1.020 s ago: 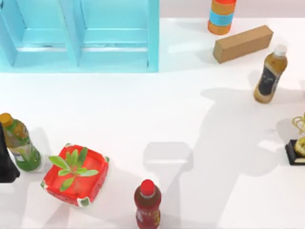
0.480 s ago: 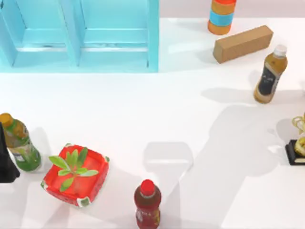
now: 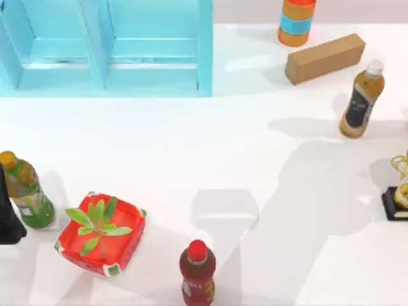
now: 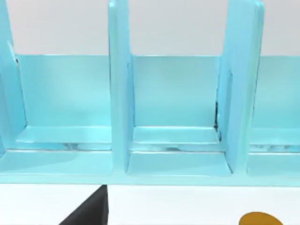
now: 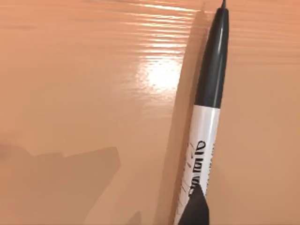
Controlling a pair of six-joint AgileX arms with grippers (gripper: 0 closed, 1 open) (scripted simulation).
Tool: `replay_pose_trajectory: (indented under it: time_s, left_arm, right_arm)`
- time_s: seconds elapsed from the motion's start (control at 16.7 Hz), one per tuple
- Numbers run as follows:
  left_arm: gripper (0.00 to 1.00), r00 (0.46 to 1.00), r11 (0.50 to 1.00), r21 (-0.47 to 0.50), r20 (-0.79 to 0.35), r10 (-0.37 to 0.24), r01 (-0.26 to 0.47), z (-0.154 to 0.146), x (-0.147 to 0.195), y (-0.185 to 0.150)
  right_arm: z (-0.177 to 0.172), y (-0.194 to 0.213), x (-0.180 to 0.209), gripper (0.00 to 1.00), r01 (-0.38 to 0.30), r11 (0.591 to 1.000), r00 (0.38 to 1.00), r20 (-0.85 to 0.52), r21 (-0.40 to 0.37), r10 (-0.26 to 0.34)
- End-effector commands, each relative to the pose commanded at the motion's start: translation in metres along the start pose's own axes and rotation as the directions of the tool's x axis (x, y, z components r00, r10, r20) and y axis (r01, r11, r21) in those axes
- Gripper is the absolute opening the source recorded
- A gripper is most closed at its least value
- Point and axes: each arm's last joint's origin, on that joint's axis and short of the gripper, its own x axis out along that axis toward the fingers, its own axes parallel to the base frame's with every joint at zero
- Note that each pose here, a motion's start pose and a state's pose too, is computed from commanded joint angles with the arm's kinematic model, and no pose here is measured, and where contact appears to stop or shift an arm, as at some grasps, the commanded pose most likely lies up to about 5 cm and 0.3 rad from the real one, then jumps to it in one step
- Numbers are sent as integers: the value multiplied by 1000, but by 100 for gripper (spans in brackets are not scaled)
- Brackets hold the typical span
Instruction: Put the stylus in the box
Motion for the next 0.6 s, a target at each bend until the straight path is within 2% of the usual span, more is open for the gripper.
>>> replay_pose_trajectory:
  time_s: [0.24,0.6]
  left_arm:
    - [100,1000,1000,0,0,0,0,0,0,0]
    - [100,1000,1000,0,0,0,0,0,0,0]
  right_arm:
    - [0,0,0,98,0,1000,1000,0,0,0]
    - [0,0,0,100,0,1000,1000,0,0,0]
